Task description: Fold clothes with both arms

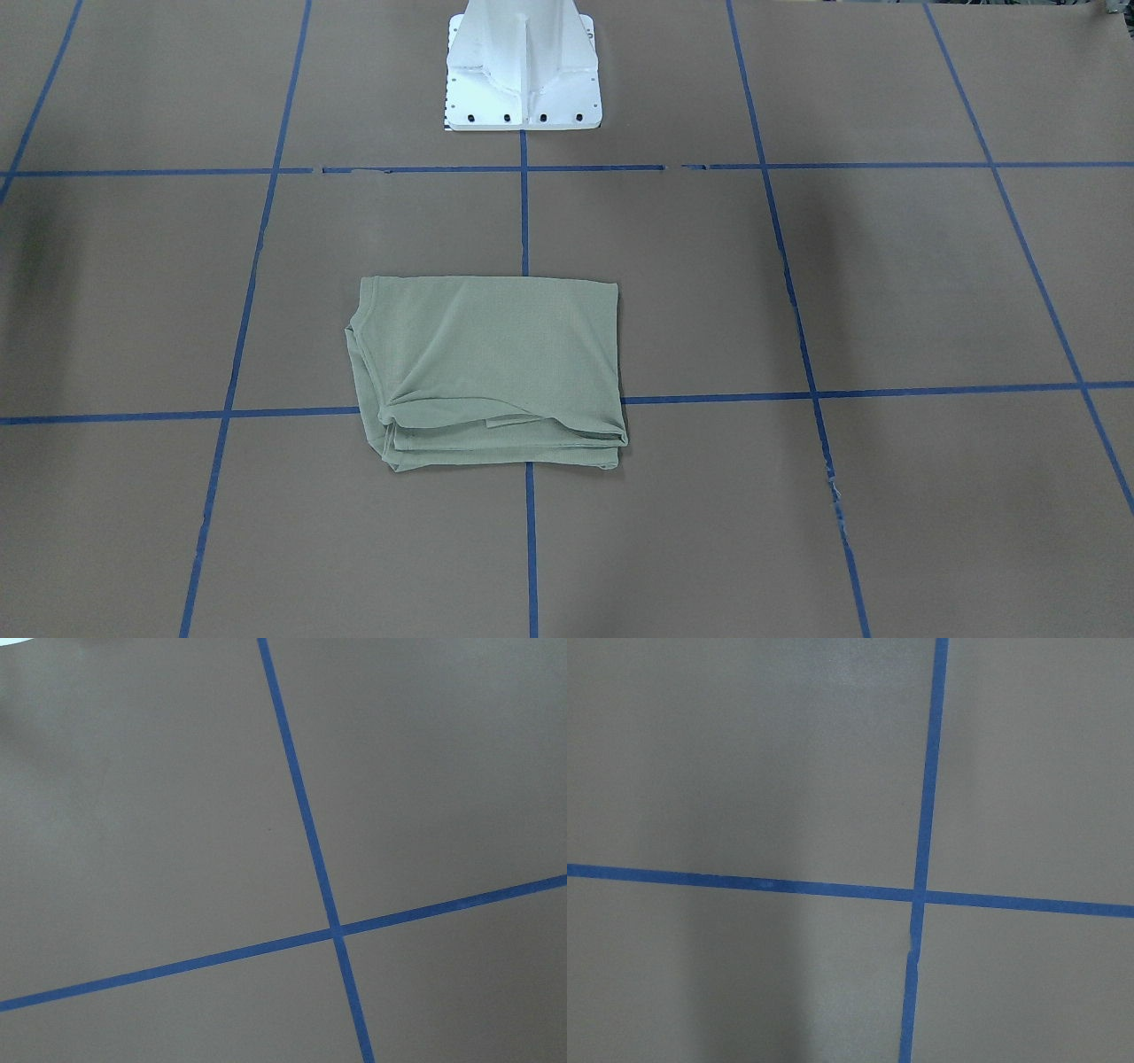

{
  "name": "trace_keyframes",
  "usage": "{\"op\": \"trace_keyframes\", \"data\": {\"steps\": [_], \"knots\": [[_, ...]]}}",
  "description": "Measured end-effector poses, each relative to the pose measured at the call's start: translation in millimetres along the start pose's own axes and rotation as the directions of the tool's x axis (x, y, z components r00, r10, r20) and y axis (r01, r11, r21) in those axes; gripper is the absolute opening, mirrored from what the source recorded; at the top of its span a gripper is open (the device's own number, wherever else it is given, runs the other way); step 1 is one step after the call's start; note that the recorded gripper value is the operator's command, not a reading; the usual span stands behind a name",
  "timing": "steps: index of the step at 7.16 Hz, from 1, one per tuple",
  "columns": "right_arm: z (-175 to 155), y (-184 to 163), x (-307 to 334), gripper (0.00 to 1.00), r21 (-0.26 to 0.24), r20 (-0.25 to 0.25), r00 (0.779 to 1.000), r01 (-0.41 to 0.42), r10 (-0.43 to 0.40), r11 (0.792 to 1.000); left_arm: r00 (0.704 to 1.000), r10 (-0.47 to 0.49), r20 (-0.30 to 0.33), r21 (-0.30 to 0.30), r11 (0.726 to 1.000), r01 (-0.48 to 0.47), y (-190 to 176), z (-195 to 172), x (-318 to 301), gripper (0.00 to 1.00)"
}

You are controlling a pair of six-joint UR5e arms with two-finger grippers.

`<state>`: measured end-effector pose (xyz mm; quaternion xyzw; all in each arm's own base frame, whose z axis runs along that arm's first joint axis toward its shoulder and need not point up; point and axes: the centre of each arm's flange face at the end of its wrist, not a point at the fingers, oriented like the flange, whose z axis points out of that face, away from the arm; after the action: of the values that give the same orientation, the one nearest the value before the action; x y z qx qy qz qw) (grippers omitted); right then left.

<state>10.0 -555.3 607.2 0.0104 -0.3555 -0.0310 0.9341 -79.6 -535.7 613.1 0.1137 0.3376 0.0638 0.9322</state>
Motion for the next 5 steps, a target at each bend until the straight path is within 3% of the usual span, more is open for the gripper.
{"op": "trace_keyframes", "data": {"steps": [3, 5], "knots": [[2, 2, 2, 1.0, -0.004, -0.007, 1.0, -0.004, 0.004, 1.0, 0.996, -0.089, -0.006, -0.111, 0.99, 0.088, 11, 2, 0, 1.0], [4, 4, 4, 1.0, -0.009, -0.006, 1.0, -0.009, 0.009, 1.0, 0.992, -0.126, -0.033, -0.148, 0.982, 0.12, 26, 10, -3, 1.0]]}}
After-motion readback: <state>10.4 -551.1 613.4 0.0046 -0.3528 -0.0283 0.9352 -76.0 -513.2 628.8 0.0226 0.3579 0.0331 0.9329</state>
